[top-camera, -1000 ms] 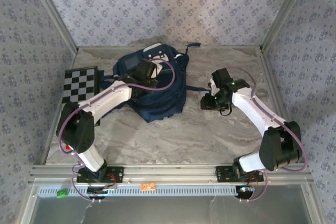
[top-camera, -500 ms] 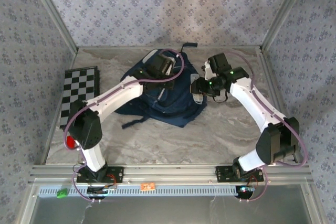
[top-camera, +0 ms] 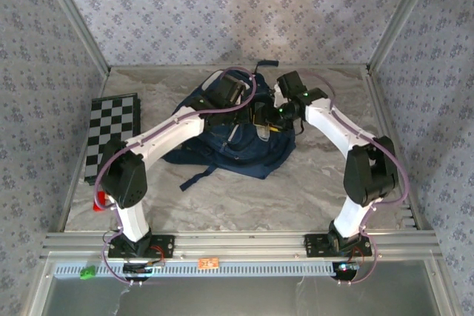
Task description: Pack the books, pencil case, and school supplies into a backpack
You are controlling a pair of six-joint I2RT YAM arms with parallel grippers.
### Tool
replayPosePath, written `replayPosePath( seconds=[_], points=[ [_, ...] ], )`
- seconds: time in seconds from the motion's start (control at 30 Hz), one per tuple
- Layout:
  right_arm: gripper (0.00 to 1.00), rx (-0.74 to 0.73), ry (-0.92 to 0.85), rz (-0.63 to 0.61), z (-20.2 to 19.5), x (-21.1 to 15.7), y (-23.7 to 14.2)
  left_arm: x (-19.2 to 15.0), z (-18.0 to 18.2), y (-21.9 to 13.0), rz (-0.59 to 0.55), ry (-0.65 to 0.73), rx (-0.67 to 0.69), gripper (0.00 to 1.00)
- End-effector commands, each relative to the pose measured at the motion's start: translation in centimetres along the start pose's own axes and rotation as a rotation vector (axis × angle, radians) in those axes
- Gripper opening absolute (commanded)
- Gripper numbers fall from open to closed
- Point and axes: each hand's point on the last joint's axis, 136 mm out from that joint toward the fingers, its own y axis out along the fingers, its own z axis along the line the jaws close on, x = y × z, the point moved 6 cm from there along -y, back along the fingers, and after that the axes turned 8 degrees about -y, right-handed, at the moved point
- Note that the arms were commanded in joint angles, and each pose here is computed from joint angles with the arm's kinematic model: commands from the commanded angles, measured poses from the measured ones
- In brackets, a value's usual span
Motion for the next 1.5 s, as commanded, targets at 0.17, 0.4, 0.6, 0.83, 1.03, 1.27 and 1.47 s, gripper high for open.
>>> replayPosePath(
  seconds=[0.17,0.4,0.6,0.83,1.03,1.27,1.47],
  points=[
    [0.63,0.060,0.050,-0.091,0.8,1.9,1.0,2.1,-1.4,-0.8,-0.052,-0.084,-0.118,0.00],
    [0.66,0.091,0.075,-0.070,0.3,-0.6,0.1,2.4,-1.0,-1.3,-0.056,-0.100,-0.137,0.00],
    [0.67,0.118,0.098,-0.021,-0.1,-3.0,0.5,2.3,-1.1,-1.3,-0.048,-0.106,-0.152,0.00],
    [0.54,0.228,0.131,-0.063,1.6,-3.0,1.0,2.4,-1.3,-1.5,-0.052,-0.105,-0.161,0.00],
    [0.44,0.356,0.121,-0.124,4.2,0.5,2.3,2.4,-1.4,-1.6,-0.053,-0.114,-0.170,0.00],
    [0.48,0.351,0.106,-0.167,4.1,0.8,2.3,2.6,-1.1,-1.9,-0.067,-0.113,-0.154,0.00],
    [0.41,0.261,0.093,-0.181,1.9,-1.8,0.0,2.5,-1.4,-2.0,-0.052,-0.109,-0.176,0.00]
  ],
)
